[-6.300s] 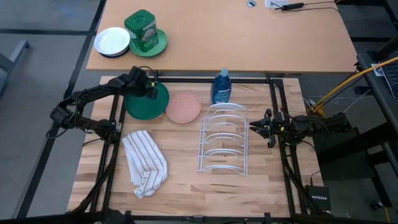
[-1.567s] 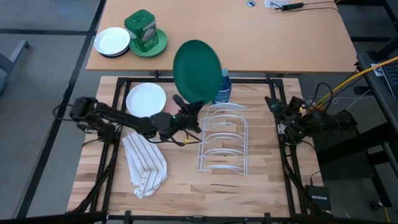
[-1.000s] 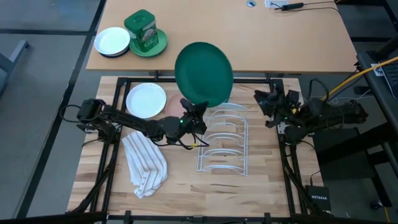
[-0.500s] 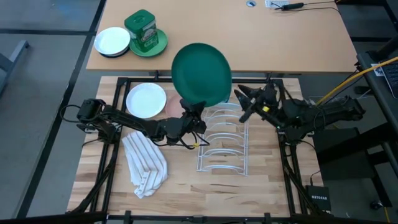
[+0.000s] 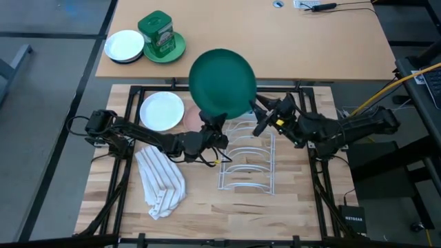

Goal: Sort dishes
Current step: Put the green plate in the dish rack

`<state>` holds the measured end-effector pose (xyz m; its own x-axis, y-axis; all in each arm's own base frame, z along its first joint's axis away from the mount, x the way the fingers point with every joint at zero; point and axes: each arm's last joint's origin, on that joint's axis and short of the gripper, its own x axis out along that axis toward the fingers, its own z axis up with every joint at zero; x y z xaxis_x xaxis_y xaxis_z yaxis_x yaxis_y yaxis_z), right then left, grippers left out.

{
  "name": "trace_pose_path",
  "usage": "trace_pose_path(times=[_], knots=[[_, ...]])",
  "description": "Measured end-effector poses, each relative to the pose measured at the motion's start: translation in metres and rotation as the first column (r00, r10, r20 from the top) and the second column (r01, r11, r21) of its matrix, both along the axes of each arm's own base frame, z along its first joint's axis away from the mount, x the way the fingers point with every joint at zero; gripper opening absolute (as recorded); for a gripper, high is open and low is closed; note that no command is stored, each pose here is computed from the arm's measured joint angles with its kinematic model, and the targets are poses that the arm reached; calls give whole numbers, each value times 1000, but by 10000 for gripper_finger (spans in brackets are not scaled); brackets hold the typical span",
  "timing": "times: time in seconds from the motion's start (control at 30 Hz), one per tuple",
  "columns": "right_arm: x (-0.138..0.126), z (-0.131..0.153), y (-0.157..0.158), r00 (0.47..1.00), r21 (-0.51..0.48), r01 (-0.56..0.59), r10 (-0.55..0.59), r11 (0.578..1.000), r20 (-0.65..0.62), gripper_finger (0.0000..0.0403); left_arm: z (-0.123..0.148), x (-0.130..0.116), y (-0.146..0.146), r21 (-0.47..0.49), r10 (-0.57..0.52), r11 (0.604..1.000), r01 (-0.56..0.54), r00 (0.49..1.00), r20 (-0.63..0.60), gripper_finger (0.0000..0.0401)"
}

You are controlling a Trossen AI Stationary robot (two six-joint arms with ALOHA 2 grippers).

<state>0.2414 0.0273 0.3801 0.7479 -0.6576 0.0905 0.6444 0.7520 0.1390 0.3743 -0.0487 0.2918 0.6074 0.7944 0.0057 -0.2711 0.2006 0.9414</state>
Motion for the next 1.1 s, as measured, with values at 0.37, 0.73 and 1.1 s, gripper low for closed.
trace_pose_path(times=[0.37,0.73,1.1], knots=[[2,-1,-10,998,61,11,-14,998,53,157,0,-2,-9,-1,20,1000,-20,1000,3,0],[3,-1,-14,998,62,5,-9,998,57,157,0,-4,-17,-6,10,1000,-10,1000,8,0],[13,-9,-14,997,107,-47,40,993,71,143,-1,-6,-29,-6,-21,1000,21,1000,6,0]])
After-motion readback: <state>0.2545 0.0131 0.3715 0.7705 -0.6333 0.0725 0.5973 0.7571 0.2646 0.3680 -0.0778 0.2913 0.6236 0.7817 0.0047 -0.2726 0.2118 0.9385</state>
